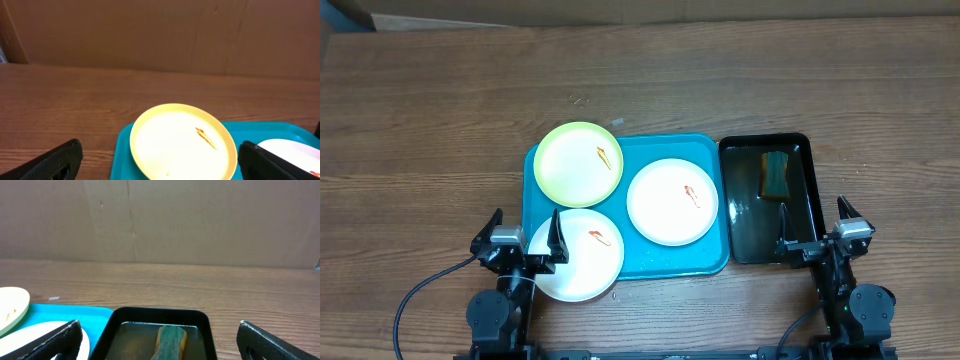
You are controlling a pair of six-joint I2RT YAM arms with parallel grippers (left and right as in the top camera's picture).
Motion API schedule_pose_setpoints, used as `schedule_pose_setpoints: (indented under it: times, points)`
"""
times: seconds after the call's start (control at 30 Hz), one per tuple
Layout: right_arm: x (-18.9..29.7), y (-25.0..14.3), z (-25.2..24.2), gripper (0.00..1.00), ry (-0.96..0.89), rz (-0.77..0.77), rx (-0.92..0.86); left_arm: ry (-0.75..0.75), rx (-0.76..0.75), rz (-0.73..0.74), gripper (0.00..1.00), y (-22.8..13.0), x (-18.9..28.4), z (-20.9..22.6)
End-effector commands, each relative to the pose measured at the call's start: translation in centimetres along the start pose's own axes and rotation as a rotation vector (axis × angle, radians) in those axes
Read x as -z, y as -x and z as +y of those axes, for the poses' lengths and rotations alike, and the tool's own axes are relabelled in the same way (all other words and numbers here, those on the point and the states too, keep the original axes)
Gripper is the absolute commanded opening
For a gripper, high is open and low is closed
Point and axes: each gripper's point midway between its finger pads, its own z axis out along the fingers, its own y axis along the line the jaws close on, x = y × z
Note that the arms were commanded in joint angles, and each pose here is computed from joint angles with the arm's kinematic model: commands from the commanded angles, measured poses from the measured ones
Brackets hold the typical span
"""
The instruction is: Clean dirty plates on tray and stack at the side
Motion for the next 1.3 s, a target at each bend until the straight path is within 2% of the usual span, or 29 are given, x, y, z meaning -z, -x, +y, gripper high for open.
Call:
schedule_pose_setpoints:
  times: [0.0, 0.1, 0.23, 0.4, 0.5, 0.57, 0.7, 0.83, 0.93, 1.0, 1.17, 1.27]
  points:
    - [0.0, -0.2, -0.2, 1.0, -0.011, -0.002, -0.004, 0.027, -0.023, 0.003, 1.0, -0.2, 0.0, 0.5]
    - [0.0, -0.2, -0.2, 1.0, -0.011, -0.002, -0.004, 0.014, -0.018, 0.003, 1.0, -0.2, 0.0, 0.3]
    - [0.0, -0.2, -0.2, 1.0, -0.011, -0.002, -0.004, -0.075, 0.035, 0.049, 1.0, 0.6, 0.5, -1.5]
    - [0.0, -0.2, -0.2, 1.0, -0.011, -0.002, -0.004, -0.096, 0.04, 0.132, 1.0, 4.8, 0.9, -2.4]
    - [0.0, -0.2, -0.2, 1.0, -0.011, -0.002, -0.004, -0.134, 0.015, 0.258, 1.0, 7.8, 0.1, -3.4]
    - [0.0, -0.2, -0.2, 1.0, -0.011, -0.002, -0.004, -0.139, 0.015, 0.476, 1.0, 8.7, -1.2, -3.7]
    - [0.0, -0.2, -0.2, 1.0, -0.011, -0.002, -0.004, -0.148, 0.072, 0.875, 1.0, 8.0, -3.4, -4.7]
    - [0.0, -0.2, -0.2, 1.0, -0.011, -0.002, -0.004, -0.17, 0.168, 1.124, 1.0, 6.8, -6.4, -5.8]
    - [0.0, -0.2, -0.2, 1.0, -0.011, -0.002, -0.004, -0.272, 0.271, 1.25, 0.75, 5.1, -7.8, -7.9]
    - [0.0, -0.2, -0.2, 1.0, -0.011, -0.002, -0.004, -0.299, 0.306, 1.313, 0.67, 3.3, -8.4, -8.8]
    - [0.0, -0.2, -0.2, 1.0, -0.011, -0.002, -0.004, -0.216, 0.215, 1.456, 0.71, -1.1, -8.1, -9.7]
    - [0.0, -0.2, -0.2, 1.0, -0.011, -0.002, -0.004, -0.142, 0.112, 1.475, 0.84, -2.4, -7.8, -10.4]
